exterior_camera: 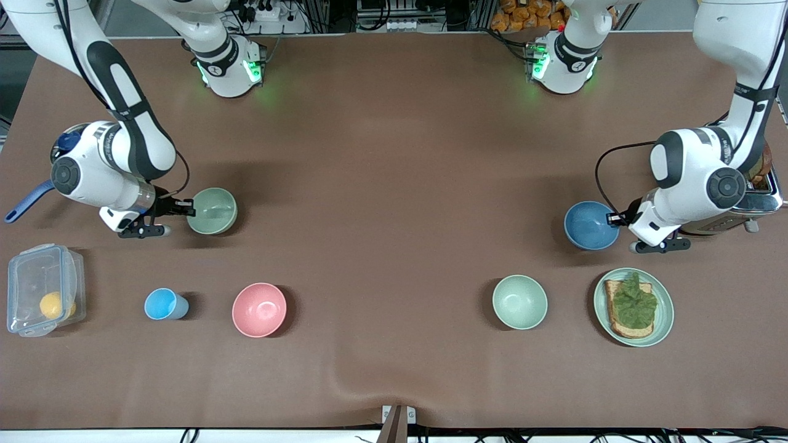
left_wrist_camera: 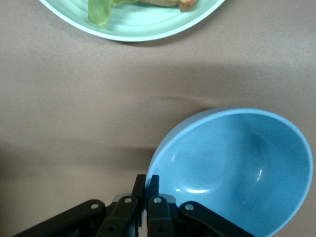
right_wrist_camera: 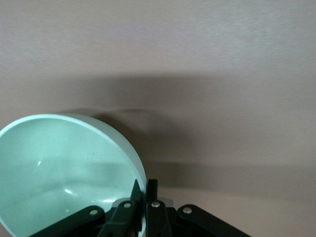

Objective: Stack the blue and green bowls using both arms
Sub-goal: 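Move the green bowl inward with the right gripper while the left gripper carries blue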

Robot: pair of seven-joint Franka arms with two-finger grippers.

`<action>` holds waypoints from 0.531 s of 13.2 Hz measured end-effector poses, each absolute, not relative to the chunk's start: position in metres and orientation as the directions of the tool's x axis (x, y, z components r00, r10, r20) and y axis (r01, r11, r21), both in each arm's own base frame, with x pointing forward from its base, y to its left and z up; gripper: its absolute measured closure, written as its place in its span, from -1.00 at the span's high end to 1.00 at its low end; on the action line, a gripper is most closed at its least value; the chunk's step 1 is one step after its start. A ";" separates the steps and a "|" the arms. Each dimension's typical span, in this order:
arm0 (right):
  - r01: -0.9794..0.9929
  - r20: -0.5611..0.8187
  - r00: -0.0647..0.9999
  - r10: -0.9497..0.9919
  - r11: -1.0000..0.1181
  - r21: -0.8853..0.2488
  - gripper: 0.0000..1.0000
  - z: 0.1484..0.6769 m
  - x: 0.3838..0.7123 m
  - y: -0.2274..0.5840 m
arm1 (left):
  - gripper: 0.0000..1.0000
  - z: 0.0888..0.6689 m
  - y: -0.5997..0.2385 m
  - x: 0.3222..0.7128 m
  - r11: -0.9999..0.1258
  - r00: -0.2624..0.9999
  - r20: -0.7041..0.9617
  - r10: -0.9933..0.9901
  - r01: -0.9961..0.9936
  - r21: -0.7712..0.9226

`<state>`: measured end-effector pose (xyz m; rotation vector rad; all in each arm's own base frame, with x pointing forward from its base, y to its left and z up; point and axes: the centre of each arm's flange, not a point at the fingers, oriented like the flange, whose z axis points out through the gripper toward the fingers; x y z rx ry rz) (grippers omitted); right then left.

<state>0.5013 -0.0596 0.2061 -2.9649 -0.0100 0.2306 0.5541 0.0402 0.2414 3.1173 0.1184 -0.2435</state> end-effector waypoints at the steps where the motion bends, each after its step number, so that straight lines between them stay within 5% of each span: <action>1: -0.022 -0.158 0.987 0.007 -0.983 -0.182 -0.92 0.207 0.502 -0.055 | -0.90 0.247 0.040 0.557 -0.997 0.984 -0.160 0.074 0.076 0.006; 7: -0.207 -0.223 0.960 -0.169 -0.965 -0.160 -0.92 0.225 0.511 0.006 | -0.90 0.287 0.041 0.575 -0.997 0.982 -0.178 0.071 0.074 0.006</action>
